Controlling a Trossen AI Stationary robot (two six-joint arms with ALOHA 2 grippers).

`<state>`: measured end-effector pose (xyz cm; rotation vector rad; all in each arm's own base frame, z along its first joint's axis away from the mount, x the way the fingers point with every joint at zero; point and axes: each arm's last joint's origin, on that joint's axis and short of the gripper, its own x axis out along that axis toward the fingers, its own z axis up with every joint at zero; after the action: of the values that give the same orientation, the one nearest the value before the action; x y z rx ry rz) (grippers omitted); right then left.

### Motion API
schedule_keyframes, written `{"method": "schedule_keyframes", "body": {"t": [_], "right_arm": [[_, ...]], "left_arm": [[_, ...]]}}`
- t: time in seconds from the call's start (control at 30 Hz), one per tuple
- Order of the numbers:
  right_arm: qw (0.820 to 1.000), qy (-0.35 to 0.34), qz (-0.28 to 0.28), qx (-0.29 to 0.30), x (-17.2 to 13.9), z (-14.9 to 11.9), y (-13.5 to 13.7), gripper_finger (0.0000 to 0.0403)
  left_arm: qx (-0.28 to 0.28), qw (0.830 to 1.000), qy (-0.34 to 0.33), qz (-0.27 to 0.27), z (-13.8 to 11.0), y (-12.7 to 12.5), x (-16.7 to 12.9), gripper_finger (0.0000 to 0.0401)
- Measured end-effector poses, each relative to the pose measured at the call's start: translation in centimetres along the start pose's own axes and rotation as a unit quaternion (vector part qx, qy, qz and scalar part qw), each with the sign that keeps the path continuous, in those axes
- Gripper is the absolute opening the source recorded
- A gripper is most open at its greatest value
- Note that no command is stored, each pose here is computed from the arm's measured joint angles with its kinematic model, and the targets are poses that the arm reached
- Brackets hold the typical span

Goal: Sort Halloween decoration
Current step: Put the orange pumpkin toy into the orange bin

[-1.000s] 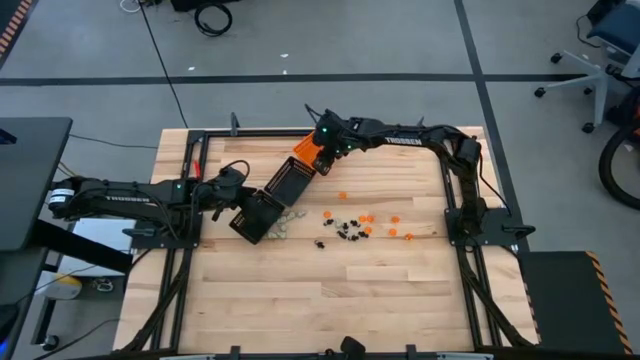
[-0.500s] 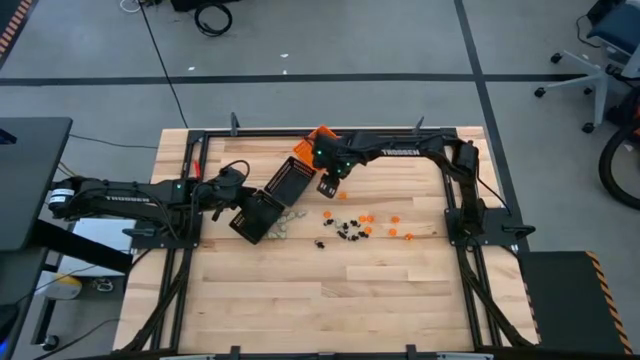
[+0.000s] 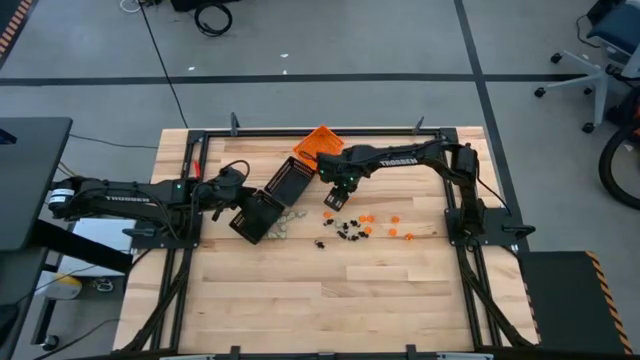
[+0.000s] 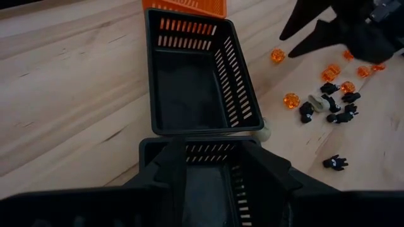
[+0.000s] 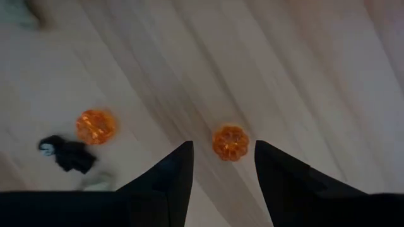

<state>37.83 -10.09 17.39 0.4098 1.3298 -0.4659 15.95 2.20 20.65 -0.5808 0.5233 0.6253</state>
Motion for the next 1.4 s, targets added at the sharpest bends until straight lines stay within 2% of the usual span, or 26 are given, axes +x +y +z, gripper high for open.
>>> {"method": "schedule_keyframes", "body": {"t": [0.2, 0.6, 0.87, 1.4], "right_arm": [[1.000, -0.012, -0.001, -0.008, 1.2, -0.7, 0.5, 0.0172], [1.000, -0.001, 0.009, 0.016, 3.0, -1.9, -0.4, 0.0171], [1.000, -0.002, 0.011, 0.012, 3.0, -1.9, -0.4, 0.0154], [0.998, 0.062, -0.020, -0.010, 1.7, -2.4, -0.3, 0.0155]], "left_arm": [[0.000, 1.000, 0.000, 0.000, 0.0, 0.0, 0.0, 0.0125], [0.000, 1.000, 0.000, 0.000, 0.0, 0.0, 0.0, 0.0125], [0.000, 1.000, 0.000, 0.000, 0.0, 0.0, 0.0, 0.0125], [0.000, 1.000, 0.000, 0.000, 0.0, 0.0, 0.0, 0.0125]]}}
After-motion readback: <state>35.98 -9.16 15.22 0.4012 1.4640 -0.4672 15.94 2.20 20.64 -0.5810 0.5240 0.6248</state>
